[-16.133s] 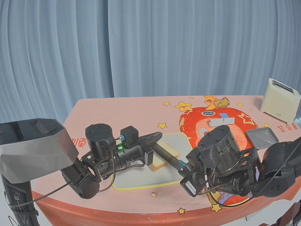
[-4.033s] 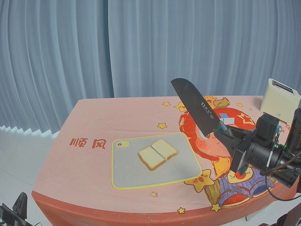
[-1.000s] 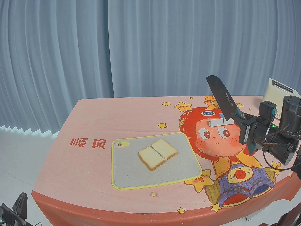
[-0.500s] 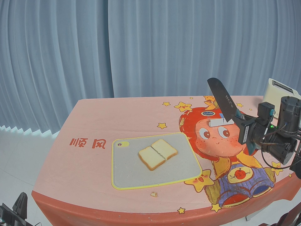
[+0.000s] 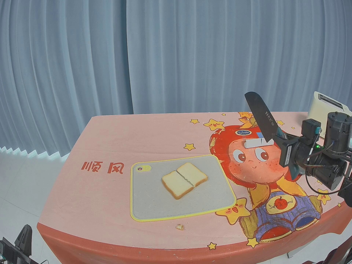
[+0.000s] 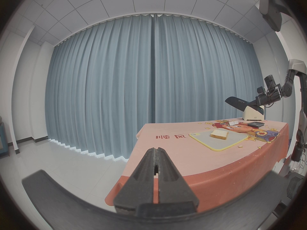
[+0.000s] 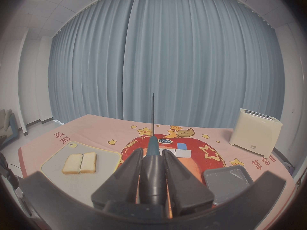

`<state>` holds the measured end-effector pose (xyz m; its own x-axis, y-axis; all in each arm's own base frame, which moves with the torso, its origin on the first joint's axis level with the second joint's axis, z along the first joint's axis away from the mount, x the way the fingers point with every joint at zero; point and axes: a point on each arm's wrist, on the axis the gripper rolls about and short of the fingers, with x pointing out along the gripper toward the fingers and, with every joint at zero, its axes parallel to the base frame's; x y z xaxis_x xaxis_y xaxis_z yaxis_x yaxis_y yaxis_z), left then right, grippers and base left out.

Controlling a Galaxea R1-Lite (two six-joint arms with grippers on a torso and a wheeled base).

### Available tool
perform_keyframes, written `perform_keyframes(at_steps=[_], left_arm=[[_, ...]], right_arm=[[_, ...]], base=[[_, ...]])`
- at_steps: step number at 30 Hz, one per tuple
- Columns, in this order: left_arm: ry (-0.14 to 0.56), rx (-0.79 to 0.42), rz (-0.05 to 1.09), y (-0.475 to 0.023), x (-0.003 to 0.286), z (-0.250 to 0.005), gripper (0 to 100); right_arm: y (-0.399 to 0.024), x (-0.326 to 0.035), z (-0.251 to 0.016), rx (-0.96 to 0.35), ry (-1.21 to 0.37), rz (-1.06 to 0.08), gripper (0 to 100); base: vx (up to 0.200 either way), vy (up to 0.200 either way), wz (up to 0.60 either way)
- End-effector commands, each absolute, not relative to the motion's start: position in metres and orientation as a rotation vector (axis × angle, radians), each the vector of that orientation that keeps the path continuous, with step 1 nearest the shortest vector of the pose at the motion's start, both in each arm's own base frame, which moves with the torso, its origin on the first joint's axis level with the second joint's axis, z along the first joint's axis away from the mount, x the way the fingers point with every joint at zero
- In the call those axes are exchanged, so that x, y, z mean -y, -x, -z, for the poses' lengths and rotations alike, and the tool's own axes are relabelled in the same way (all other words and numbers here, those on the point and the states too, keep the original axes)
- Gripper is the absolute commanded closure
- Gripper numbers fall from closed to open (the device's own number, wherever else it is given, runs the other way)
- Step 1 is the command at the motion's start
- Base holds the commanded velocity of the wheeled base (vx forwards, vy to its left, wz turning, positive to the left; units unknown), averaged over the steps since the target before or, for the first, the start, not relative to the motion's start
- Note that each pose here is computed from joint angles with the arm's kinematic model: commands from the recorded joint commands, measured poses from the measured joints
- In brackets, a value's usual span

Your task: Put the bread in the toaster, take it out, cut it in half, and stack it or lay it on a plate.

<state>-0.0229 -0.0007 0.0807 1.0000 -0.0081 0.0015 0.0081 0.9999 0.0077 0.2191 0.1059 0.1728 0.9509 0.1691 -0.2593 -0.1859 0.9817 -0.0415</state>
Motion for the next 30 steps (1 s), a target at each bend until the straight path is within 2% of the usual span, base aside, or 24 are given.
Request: perform_keyframes(at_steps=[1,30], left_arm=[[-0.008,0.0,0.008,0.023,0.001,-0.075,100],[-0.008,0.0,0.008,0.023,0.001,-0.075,100]], right_arm=[[-0.222,-0.107,-0.168,-0.276,0.072,-0.185,100],[-0.238,-0.095,-0.151,-0.343,0.089,-0.144,100]], base=[[0.0,0.0,0.0],[0.0,0.0,0.0]])
